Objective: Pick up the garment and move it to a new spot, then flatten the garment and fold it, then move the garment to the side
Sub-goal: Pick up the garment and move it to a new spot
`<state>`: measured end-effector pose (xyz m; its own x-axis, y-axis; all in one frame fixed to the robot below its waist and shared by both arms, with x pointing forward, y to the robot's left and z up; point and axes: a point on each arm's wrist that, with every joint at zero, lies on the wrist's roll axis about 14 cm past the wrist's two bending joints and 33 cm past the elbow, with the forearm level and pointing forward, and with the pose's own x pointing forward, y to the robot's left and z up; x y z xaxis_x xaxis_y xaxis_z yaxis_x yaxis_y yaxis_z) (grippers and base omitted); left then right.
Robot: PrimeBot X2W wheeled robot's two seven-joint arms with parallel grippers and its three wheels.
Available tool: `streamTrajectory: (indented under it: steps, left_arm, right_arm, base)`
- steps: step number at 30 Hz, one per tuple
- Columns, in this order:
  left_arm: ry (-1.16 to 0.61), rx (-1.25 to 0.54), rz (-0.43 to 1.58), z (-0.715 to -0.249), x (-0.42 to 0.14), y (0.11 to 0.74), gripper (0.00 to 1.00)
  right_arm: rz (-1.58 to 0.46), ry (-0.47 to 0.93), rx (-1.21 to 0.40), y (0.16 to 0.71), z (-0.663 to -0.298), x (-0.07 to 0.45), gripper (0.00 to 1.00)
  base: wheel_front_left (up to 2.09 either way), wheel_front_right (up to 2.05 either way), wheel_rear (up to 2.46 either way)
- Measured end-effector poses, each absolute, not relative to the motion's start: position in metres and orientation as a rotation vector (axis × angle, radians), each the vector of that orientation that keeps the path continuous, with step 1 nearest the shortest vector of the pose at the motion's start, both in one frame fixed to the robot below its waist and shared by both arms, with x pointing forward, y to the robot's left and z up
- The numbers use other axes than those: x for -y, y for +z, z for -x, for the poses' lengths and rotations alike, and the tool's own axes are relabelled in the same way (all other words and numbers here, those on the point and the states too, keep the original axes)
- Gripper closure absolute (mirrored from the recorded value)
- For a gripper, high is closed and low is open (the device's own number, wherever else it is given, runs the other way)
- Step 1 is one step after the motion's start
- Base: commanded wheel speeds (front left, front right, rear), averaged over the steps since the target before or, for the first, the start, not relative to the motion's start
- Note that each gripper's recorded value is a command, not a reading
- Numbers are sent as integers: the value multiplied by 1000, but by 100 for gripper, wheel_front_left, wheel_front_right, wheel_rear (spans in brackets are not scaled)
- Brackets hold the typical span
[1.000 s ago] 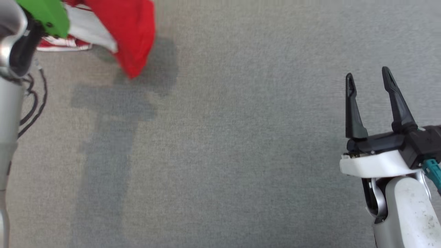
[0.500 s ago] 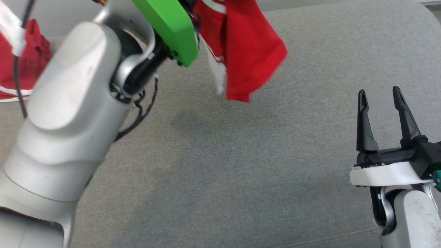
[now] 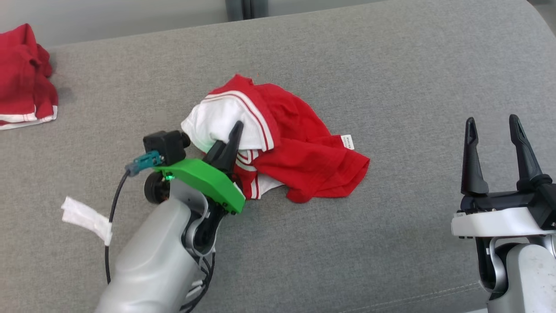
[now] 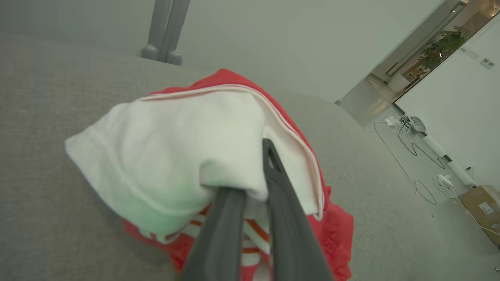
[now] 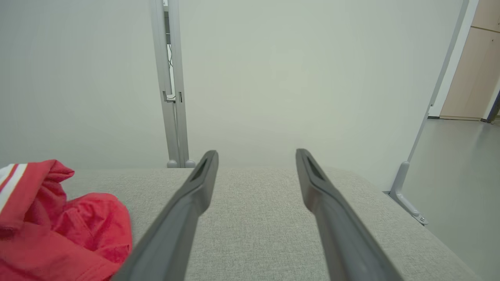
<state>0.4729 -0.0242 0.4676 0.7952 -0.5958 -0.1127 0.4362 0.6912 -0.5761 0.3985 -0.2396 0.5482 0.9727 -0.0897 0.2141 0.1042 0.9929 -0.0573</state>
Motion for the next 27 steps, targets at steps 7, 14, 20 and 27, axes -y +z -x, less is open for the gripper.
streamTrajectory:
  steps: [7, 14, 20, 27]
  left_arm:
    - [-421, -349, 599, -459, -14, 427, 40]
    - [-393, -253, 540, -458, -32, 447, 0]
    - [-336, -103, 415, -450, -66, 480, 0]
    - [-263, -16, 308, -421, -97, 496, 0]
  right_arm:
    - [51, -36, 187, 537, -411, 219, 0]
    - [31, 18, 176, 532, -415, 199, 0]
    - [33, 35, 174, 534, -407, 193, 0]
    - [37, 66, 184, 539, -398, 182, 0]
  base:
    - [0, 0, 0]
    - [0, 0, 0]
    - [0, 0, 0]
    - [0, 0, 0]
